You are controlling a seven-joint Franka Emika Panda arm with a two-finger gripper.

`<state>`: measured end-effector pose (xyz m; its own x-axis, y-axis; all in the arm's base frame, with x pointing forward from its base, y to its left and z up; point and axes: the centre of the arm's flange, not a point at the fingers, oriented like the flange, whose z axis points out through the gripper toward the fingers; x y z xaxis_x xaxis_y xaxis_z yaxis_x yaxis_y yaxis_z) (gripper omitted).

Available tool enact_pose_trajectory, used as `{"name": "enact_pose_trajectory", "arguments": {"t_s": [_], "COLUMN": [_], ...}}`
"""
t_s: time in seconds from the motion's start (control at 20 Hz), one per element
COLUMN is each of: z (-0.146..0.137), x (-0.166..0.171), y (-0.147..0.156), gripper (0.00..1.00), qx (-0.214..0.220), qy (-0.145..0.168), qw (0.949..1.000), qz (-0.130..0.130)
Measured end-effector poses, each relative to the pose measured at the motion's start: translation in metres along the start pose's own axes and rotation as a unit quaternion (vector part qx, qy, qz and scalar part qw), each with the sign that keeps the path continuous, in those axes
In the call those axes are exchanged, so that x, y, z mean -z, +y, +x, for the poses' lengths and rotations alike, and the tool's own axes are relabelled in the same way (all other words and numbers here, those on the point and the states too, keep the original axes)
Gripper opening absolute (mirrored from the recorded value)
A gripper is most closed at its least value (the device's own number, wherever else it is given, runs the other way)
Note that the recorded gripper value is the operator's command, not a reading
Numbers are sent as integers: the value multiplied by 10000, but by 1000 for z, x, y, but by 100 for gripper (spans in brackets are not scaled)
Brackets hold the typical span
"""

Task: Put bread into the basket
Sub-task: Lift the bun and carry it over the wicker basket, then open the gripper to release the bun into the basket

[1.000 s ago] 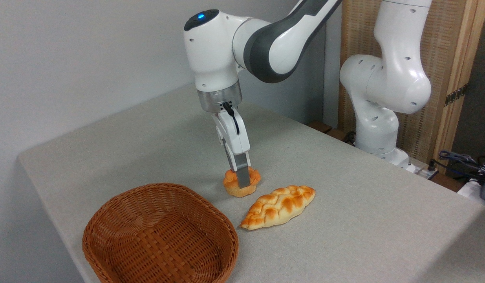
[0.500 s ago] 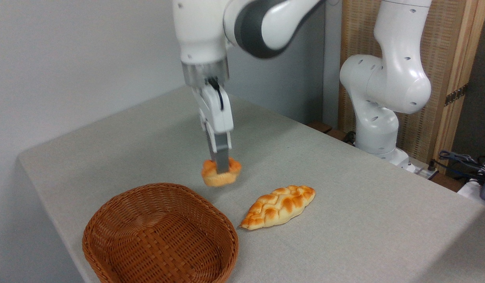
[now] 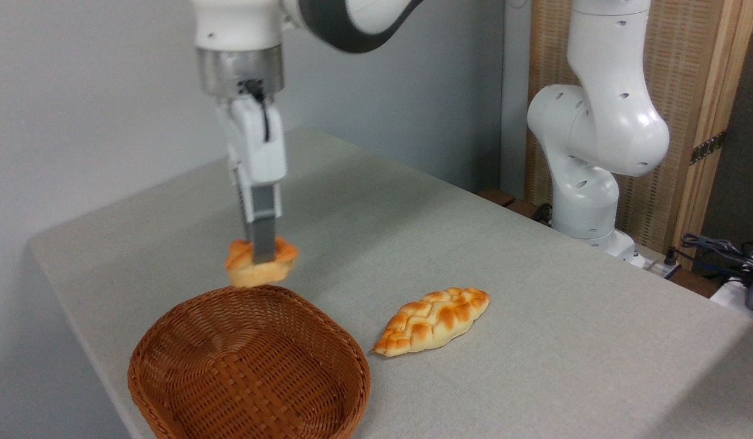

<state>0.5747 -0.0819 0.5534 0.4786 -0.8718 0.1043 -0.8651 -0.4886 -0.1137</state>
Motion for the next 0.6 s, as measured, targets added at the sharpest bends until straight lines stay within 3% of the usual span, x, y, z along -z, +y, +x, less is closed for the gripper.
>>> {"name": "enact_pose_trajectory", "arguments": {"t_s": [0.05, 0.3, 0.45, 0.6], "z": [3, 18, 27, 40], "x": [-4, -51, -75, -95], "y": [-4, -24, -32, -31], "gripper": [100, 100, 100, 100], "qx": [2, -41, -180, -303], "qy": [-10, -104, -135, -113], "qw": [10000, 9999, 9995, 9992], "qz": [-11, -35, 202, 253]}}
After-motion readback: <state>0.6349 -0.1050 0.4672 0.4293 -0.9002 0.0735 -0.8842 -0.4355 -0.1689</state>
